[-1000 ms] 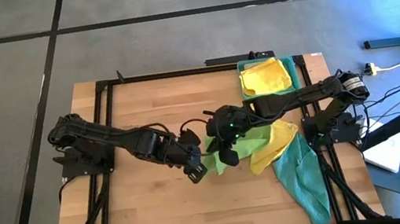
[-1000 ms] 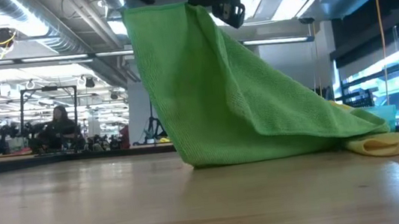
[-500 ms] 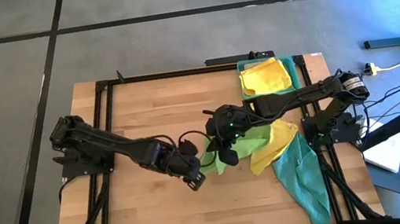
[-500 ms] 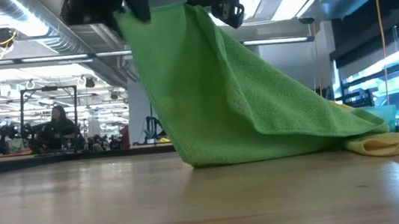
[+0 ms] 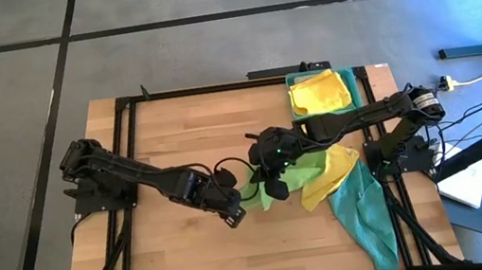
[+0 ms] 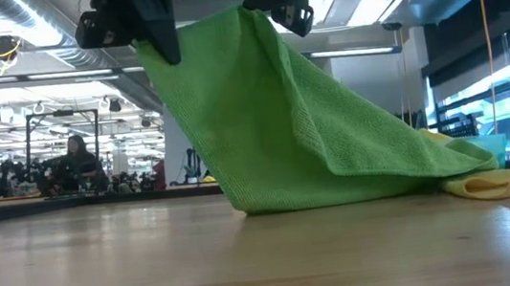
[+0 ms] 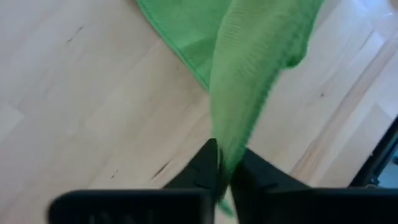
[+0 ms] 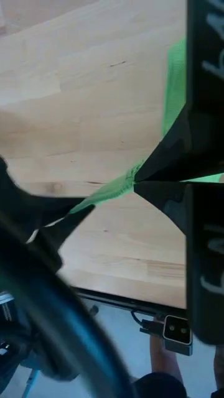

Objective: Fold microfiber towels
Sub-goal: Fold the green microfiber cloth

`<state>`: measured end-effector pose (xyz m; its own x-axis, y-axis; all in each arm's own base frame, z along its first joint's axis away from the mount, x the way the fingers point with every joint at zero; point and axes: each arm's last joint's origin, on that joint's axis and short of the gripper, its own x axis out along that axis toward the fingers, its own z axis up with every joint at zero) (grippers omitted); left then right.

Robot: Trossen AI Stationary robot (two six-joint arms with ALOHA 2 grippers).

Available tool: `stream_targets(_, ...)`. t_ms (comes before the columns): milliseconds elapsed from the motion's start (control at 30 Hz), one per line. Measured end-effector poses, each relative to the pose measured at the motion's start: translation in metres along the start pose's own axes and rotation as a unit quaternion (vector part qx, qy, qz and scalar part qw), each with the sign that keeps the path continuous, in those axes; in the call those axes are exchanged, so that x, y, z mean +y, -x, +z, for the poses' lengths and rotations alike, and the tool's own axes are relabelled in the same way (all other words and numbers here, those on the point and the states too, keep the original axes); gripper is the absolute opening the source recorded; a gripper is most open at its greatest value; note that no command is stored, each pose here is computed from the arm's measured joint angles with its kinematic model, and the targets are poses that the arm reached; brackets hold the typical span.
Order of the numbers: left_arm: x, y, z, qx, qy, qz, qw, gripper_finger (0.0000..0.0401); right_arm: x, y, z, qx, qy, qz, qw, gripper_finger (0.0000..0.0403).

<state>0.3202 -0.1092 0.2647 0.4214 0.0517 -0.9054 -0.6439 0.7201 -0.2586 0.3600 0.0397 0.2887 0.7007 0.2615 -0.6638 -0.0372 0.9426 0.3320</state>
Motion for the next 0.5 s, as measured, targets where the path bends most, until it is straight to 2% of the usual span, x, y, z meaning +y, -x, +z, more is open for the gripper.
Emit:
stream_targets(233, -0.001, 0.018, 0.010, -0.001, -0.020, 0.018, 1.000, 0.0001, -0.003, -0.003, -0.008, 0.041, -0.005, -0.013, 0.999, 0.0007)
stream_targets(367, 0.000, 0.046, 0.027, -0.031, -0.034, 0.035, 0.998, 0.0000, -0.006, -0.007, -0.013, 0.062, -0.003, -0.023, 0.998, 0.0013)
stream_targets(500, 0.003, 0.074, 0.046, -0.055, -0.050, 0.050, 0.996, 0.0000, -0.006, -0.007, -0.010, 0.048, 0.003, -0.032, 0.998, 0.0015)
